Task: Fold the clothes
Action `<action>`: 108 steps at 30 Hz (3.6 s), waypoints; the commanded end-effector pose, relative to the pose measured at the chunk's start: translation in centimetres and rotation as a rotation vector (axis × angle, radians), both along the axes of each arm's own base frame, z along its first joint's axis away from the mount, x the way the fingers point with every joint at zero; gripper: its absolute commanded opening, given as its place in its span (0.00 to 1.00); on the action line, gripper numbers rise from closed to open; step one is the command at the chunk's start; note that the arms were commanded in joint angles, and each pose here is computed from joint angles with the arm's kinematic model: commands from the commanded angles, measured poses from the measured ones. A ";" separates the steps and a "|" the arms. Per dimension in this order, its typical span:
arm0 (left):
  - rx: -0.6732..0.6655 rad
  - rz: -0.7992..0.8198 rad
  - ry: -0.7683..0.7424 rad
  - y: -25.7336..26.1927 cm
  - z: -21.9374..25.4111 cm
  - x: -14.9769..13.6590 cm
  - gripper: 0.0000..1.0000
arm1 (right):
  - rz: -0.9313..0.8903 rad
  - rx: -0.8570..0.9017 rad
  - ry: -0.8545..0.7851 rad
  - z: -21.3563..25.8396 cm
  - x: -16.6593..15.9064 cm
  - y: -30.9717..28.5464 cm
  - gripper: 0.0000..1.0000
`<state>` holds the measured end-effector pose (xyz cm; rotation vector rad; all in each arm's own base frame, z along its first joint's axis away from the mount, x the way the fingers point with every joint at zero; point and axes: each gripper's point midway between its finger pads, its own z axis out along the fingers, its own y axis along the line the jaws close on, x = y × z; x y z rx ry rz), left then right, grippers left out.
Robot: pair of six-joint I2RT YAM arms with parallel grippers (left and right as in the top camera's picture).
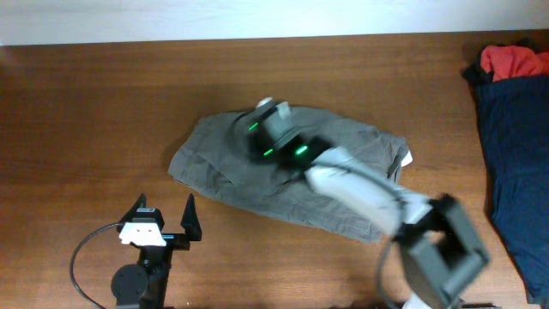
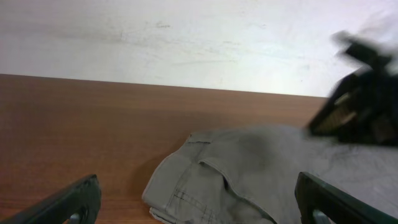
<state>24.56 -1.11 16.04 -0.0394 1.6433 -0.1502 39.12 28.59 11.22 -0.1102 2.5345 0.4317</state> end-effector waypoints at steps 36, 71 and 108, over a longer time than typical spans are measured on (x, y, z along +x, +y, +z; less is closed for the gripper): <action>0.017 0.002 -0.003 0.0 -0.2 0.0 0.99 | -0.378 0.069 0.412 -9.8 -2.4 -30.4 0.81; 0.016 0.002 -0.003 0.0 -0.2 0.0 0.99 | -0.265 0.118 -0.059 -9.5 9.5 -26.6 0.07; 0.016 0.002 -0.003 0.0 -0.2 0.0 0.99 | 0.029 0.139 0.351 1.4 -0.5 -18.7 0.94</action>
